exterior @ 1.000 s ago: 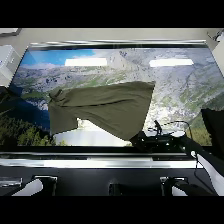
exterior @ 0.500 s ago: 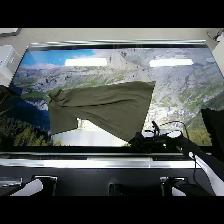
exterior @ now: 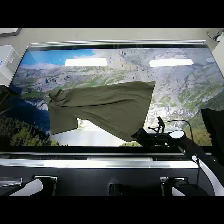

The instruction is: Fold the clothes and pants, and hang the long-sleeved shirts on hangers.

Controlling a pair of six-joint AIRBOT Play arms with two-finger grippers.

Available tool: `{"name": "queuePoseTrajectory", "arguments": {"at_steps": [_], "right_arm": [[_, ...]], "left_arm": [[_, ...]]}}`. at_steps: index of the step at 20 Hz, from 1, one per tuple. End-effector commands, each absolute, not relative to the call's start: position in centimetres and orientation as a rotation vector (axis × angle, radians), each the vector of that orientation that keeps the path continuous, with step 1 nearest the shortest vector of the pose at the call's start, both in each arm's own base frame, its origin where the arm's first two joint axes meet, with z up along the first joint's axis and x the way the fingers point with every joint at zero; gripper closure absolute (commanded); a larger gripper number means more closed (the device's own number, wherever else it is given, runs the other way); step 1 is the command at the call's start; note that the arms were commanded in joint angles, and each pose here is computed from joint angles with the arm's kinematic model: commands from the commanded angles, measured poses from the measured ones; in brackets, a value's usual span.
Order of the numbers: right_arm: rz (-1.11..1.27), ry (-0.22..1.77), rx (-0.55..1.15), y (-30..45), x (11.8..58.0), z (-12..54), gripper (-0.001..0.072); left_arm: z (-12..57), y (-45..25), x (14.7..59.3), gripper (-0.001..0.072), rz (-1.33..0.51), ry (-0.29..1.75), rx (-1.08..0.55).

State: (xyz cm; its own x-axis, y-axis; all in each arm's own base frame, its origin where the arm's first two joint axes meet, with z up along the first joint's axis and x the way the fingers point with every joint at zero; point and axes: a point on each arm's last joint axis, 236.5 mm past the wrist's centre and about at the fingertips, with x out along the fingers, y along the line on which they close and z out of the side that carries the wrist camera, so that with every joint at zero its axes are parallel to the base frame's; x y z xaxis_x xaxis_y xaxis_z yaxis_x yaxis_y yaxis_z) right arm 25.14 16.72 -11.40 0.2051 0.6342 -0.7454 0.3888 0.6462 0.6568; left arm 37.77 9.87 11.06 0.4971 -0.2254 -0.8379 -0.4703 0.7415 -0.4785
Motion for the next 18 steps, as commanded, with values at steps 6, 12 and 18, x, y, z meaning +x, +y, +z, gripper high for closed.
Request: {"name": "queuePoseTrajectory", "arguments": {"at_steps": [6, 12, 18], "right_arm": [[0.219, 1.407, 0.919, 16.7, 25.1, -11.3, 0.0681], [0.281, 1.421, 0.946, 17.8, 24.7, -10.4, 0.0684], [0.304, 1.445, 0.949, 18.2, 24.1, -10.2, 0.0684]], "left_arm": [[10.8, 9.9, 37.9, 0.0036, 0.166, 1.071, -0.758], [7.3, 9.9, 38.9, 0.0036, 0.110, 1.150, -0.748], [1.4, 8.4, 43.2, 0.0150, -0.149, 1.148, -0.733]]}}
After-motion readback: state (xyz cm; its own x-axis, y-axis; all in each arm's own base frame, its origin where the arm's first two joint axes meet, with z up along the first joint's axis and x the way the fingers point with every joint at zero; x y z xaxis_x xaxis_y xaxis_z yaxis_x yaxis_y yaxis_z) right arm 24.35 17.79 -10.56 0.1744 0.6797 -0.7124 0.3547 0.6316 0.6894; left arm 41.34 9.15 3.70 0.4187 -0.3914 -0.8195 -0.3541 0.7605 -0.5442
